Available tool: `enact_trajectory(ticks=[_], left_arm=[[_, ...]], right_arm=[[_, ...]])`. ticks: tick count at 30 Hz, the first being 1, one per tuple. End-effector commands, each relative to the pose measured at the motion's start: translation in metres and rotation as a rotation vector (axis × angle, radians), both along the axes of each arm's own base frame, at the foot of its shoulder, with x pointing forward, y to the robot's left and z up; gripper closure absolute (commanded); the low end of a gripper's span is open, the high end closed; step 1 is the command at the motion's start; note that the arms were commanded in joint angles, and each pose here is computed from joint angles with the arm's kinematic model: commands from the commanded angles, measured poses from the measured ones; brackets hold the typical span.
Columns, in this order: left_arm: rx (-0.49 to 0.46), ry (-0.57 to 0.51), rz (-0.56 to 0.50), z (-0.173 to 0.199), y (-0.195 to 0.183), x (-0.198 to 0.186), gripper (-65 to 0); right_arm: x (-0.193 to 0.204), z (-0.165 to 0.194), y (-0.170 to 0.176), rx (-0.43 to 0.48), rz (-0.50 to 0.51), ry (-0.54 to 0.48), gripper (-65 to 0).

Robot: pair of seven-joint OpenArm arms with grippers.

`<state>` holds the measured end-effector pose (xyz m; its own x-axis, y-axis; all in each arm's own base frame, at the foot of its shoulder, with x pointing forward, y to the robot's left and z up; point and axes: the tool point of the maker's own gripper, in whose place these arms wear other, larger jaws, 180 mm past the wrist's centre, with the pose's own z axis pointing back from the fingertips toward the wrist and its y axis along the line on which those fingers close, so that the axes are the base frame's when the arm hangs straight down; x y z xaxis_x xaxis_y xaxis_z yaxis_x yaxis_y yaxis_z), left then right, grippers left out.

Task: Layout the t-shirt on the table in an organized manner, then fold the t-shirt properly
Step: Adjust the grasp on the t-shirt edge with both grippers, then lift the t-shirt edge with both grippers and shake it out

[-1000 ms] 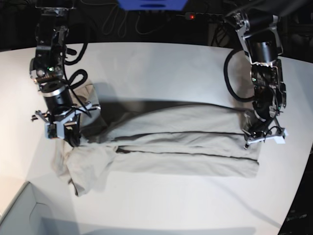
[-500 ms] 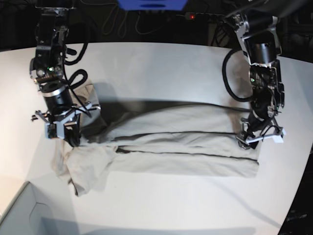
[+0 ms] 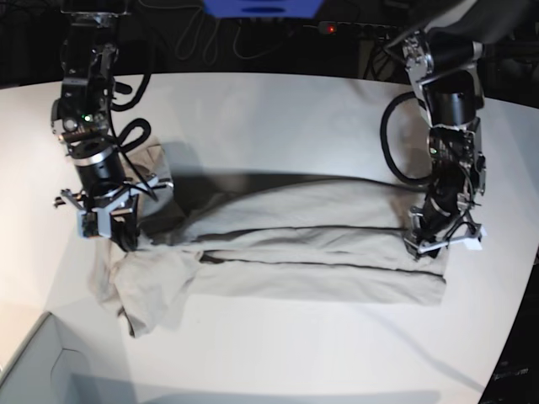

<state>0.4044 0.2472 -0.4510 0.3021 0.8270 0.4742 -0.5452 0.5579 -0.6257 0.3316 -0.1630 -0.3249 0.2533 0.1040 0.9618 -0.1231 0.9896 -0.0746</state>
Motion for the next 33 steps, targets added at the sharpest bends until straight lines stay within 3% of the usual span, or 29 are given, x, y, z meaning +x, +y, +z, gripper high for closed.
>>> enact_trajectory(ticks=[1,4,12,14,16,17,22,25,29,33], left_arm=[[0.012,-0.046,0.001,0.016,0.005,0.013,-28.7],[0.013,-0.046,0.003,0.016,0.006,0.013,-22.8],[0.016,-0.048,0.003,0.017,0.007,0.013,-20.8],[0.016,-0.048,0.003,0.017,0.007,0.013,-13.3],[0.016,-0.048,0.003,0.017,0.007,0.013,-1.4],[0.016,-0.049,0.002,0.017,0.007,0.014,0.0],[0.065,-0.139,-0.005,0.051,0.013,0.019,-0.2],[0.133,-0.248,-0.009,0.093,0.019,0.017,-0.2],[0.206,-0.334,-0.019,0.129,0.021,0.002,-0.2],[0.265,-0.357,-0.036,0.141,0.023,-0.024,-0.2]], right_arm=[[0.006,0.017,-0.001,0.003,0.003,-0.061,0.0],[0.008,0.018,-0.001,0.003,0.003,-0.066,0.0],[0.009,0.019,-0.001,0.004,0.004,-0.069,0.0],[0.009,0.019,-0.001,0.004,0.004,-0.069,0.0],[0.009,0.019,-0.001,0.004,0.004,-0.069,0.0],[0.009,0.02,-0.001,0.004,0.004,-0.07,0.0],[0.009,0.02,-0.003,-0.006,0.005,-0.07,0.0],[0.009,0.023,-0.006,-0.024,0.014,-0.075,0.0],[0.009,0.037,-0.01,-0.046,0.015,-0.109,0.0],[-0.002,0.046,-0.009,-0.069,0.029,-0.124,0.0]])
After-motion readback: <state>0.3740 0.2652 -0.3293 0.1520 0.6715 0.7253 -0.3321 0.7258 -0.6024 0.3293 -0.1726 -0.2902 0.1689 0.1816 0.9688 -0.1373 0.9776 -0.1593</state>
